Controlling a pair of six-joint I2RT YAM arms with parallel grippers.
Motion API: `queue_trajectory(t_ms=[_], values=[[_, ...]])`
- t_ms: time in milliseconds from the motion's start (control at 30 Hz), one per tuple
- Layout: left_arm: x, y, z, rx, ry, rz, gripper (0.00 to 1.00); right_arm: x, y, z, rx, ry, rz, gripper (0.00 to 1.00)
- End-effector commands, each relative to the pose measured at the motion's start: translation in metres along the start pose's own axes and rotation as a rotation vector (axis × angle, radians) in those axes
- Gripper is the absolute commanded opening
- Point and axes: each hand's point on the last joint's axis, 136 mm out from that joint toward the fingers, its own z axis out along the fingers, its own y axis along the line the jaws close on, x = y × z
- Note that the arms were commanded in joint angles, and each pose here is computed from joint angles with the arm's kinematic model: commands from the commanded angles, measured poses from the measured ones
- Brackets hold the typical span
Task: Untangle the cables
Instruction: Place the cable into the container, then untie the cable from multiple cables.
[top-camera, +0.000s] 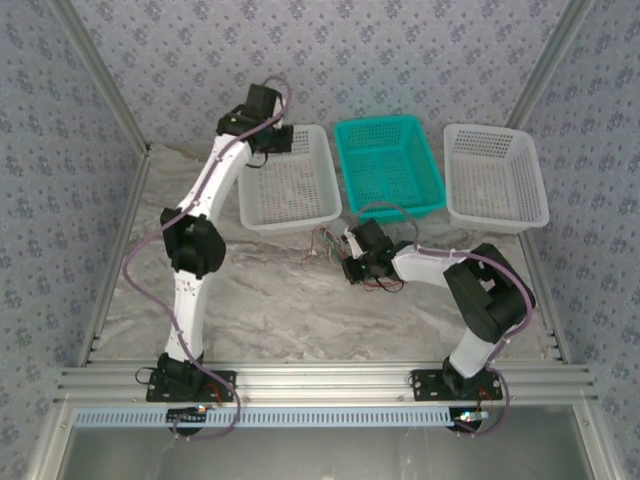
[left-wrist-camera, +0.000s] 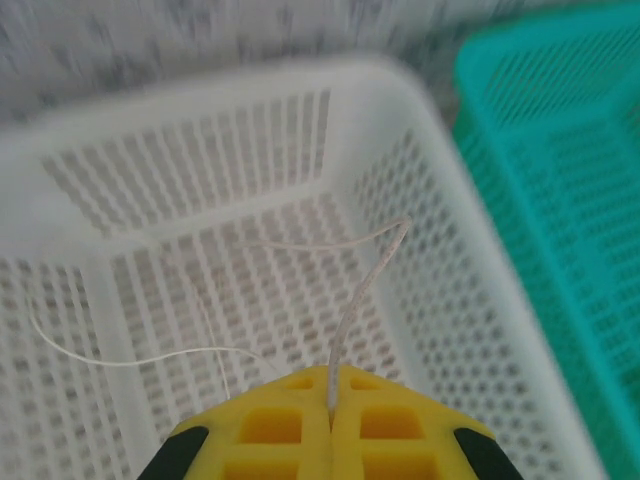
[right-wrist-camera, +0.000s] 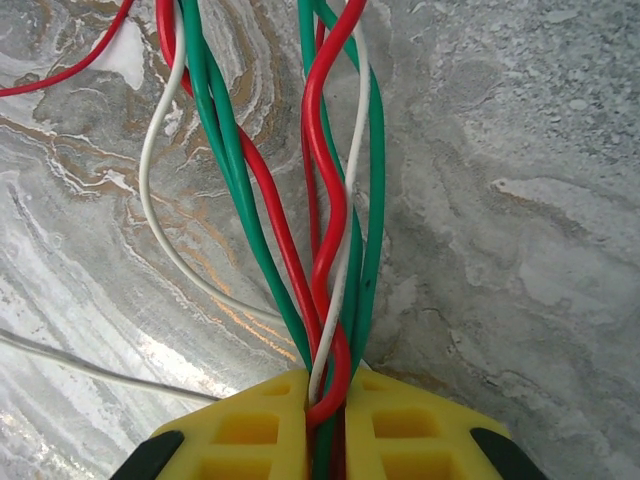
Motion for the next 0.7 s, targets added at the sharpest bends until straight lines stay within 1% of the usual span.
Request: queue_trajectory(t_ms=[0,33,67,133,167,200,233,333,433,500,533,600,667], values=[[0.002,0.017,-0.004,-0.078,-0.003,-0.009,0.11,0.054,0.026,0.008,-0.097,0.162,-0.025,0.14],[0.002,0.015,-0.004,-0.077,-0.007,-0.006,0.27,0.054,0.025,0.007,-0.092,0.161,-0.026,0.14],[0.0,0.013,-0.007,-0.069,-0.021,-0.005,0.4,0.054,0.024,0.006,-0.089,0.158,-0.027,0.14],[-0.008,0.007,-0.019,-0.042,-0.056,-0.012,0.57,0.052,0.025,0.004,-0.087,0.148,-0.027,0.14],[-0.013,0.004,-0.028,-0.028,-0.078,-0.017,0.64,0.052,0.024,0.003,-0.085,0.144,-0.026,0.14],[-0.016,0.001,-0.035,-0.016,-0.095,-0.02,0.68,0.051,0.024,0.002,-0.085,0.138,-0.026,0.14],[-0.02,-0.002,-0.045,0.0,-0.115,-0.023,0.7,0.05,0.024,0.002,-0.084,0.134,-0.026,0.14],[-0.027,-0.011,-0.079,0.058,-0.178,-0.034,0.69,0.046,0.023,0.0,-0.076,0.112,-0.023,0.14],[-0.03,-0.031,-0.129,0.17,-0.276,-0.028,0.68,0.041,0.024,-0.002,-0.089,0.085,-0.007,0.14],[-0.017,-0.046,-0.163,0.234,-0.337,0.012,0.68,0.039,0.025,-0.003,-0.107,0.08,0.009,0.14],[-0.005,-0.054,-0.181,0.263,-0.37,0.045,0.68,0.038,0.026,-0.004,-0.114,0.077,0.021,0.13],[0.022,-0.069,-0.211,0.312,-0.432,0.122,0.68,0.035,0.026,-0.008,-0.131,0.057,0.047,0.12],[0.058,-0.085,-0.239,0.365,-0.476,0.22,0.68,0.032,0.03,-0.015,-0.171,0.032,0.08,0.11]])
